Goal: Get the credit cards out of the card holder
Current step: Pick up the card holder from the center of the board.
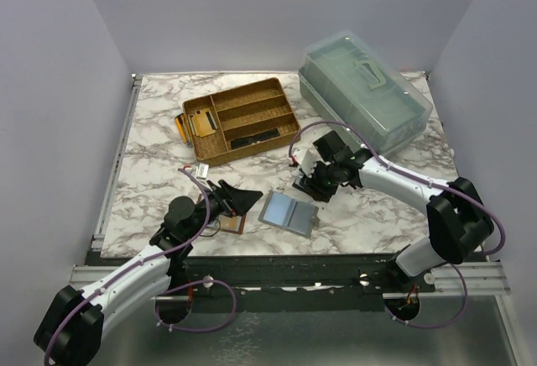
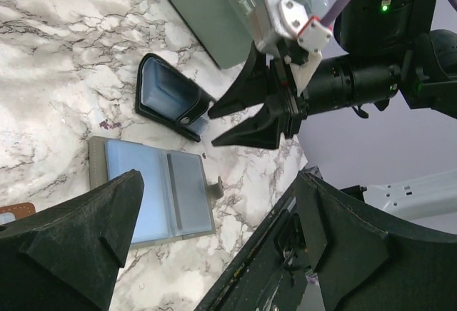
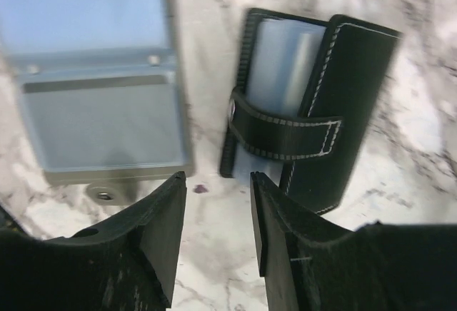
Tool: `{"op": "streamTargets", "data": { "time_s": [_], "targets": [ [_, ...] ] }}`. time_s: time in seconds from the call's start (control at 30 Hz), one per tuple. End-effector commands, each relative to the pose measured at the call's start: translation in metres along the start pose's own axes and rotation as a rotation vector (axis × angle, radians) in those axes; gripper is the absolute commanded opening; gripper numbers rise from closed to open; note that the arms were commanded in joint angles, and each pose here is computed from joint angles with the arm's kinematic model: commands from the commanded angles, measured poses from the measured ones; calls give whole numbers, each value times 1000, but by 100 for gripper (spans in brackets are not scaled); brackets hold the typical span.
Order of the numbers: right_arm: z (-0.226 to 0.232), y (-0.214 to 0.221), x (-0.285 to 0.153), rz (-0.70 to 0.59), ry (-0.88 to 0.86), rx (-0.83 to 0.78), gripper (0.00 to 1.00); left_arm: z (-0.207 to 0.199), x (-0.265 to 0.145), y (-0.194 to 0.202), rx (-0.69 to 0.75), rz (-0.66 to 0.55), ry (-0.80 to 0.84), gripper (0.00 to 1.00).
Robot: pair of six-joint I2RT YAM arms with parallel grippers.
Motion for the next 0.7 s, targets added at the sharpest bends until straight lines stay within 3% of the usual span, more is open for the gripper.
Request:
{"op": "streamTargets", "data": {
  "time_s": [0.0,0.2,0.43,0.67],
  "targets": [
    [-31,-8,-17,-65,180,65,48,-5,1,-4,-11,-22,12,95],
    [-51,-6,-23,-88,269,106,56,-4,-1,-3,-14,-21,13,95],
    [-56,-7,-13,-113,139,155,67,-4,3,-2,-11,7,8,94],
    [-66,-5,1,-115,63,221,68,-7,4,-1,-24,23,18,94]
  ]
}}
Point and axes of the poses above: each gripper's point midway between its finger pads, its own x axis out along the fingers, its own z axis along the line the jaws close on, y = z × x, the point moved 7 cm from there along -x, back along the fingers, and after that the axes turned 3 degrees about x, right-handed, at the moved point
